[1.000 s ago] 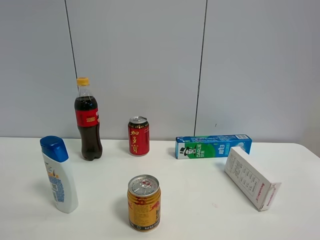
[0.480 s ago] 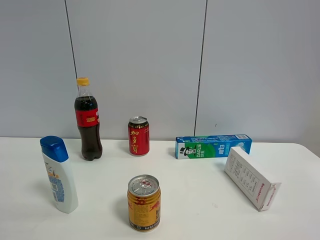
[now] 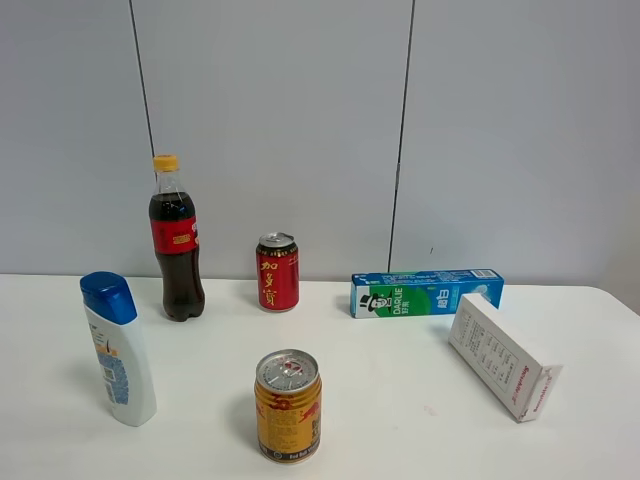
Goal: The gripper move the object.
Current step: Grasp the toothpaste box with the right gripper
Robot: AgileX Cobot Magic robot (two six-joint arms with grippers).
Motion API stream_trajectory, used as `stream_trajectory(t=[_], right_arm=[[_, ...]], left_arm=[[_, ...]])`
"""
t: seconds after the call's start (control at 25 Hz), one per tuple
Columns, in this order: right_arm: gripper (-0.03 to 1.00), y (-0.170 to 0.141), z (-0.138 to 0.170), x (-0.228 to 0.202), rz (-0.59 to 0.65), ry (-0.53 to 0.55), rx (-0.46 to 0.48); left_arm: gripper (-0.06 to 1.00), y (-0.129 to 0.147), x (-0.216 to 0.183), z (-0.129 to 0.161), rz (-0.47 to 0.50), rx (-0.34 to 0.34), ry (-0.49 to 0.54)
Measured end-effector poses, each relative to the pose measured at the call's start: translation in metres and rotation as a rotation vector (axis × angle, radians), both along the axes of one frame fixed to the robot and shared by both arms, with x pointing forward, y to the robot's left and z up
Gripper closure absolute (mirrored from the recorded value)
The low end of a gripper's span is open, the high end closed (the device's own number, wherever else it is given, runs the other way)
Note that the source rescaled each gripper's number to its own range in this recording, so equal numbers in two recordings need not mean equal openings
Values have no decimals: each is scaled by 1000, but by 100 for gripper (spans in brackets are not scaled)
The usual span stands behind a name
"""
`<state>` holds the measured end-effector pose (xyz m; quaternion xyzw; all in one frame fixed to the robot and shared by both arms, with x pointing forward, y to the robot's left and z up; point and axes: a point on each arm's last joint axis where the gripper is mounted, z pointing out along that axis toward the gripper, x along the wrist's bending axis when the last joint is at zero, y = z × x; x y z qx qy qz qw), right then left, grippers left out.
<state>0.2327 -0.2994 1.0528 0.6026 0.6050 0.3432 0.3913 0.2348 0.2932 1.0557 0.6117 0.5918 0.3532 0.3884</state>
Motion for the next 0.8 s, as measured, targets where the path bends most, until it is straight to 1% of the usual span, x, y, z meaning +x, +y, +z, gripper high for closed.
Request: stream_trajectory(t=[0.8], right_arm=[[13, 0, 0, 0, 0, 0, 1]], left_arm=[[-6, 0, 0, 0, 0, 0, 0]])
